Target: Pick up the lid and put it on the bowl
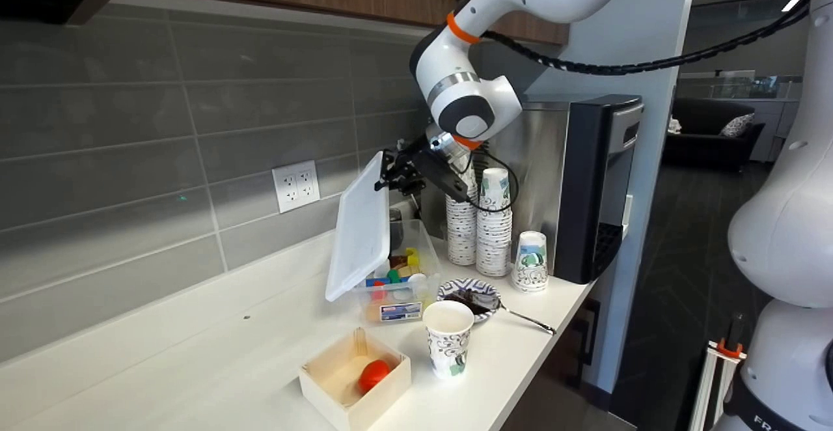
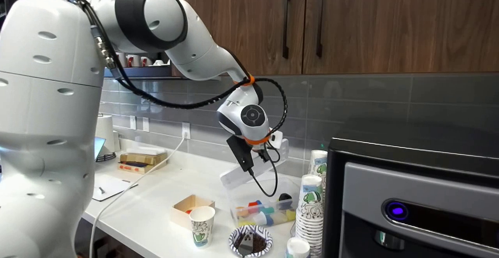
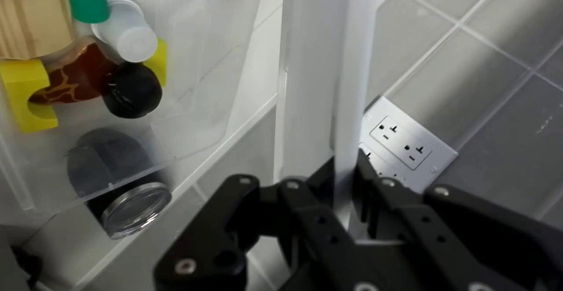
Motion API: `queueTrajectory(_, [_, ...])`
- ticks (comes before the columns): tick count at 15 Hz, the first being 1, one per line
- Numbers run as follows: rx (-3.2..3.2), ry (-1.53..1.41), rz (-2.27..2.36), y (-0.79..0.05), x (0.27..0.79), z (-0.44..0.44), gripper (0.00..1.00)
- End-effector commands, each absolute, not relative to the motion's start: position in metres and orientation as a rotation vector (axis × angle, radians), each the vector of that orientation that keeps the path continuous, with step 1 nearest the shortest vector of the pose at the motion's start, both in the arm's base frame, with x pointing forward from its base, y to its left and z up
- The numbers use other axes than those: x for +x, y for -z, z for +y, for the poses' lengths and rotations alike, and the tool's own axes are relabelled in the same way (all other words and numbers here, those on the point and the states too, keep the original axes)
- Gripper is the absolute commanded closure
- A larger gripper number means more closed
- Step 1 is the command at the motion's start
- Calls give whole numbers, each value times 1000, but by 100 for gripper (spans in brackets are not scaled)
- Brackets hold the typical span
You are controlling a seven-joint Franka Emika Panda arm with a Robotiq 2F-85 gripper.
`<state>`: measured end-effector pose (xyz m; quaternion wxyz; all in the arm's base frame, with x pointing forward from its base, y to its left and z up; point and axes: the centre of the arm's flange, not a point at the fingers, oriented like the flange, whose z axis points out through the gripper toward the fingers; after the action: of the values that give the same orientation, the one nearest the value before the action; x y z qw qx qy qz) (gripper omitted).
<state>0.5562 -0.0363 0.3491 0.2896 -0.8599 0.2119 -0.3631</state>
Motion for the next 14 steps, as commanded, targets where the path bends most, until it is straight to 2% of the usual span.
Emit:
queueTrajectory(1, [-2253, 1008, 617, -333, 520, -59, 98])
queueTrajectory(14, [-2118, 952, 756, -290, 502, -126, 98])
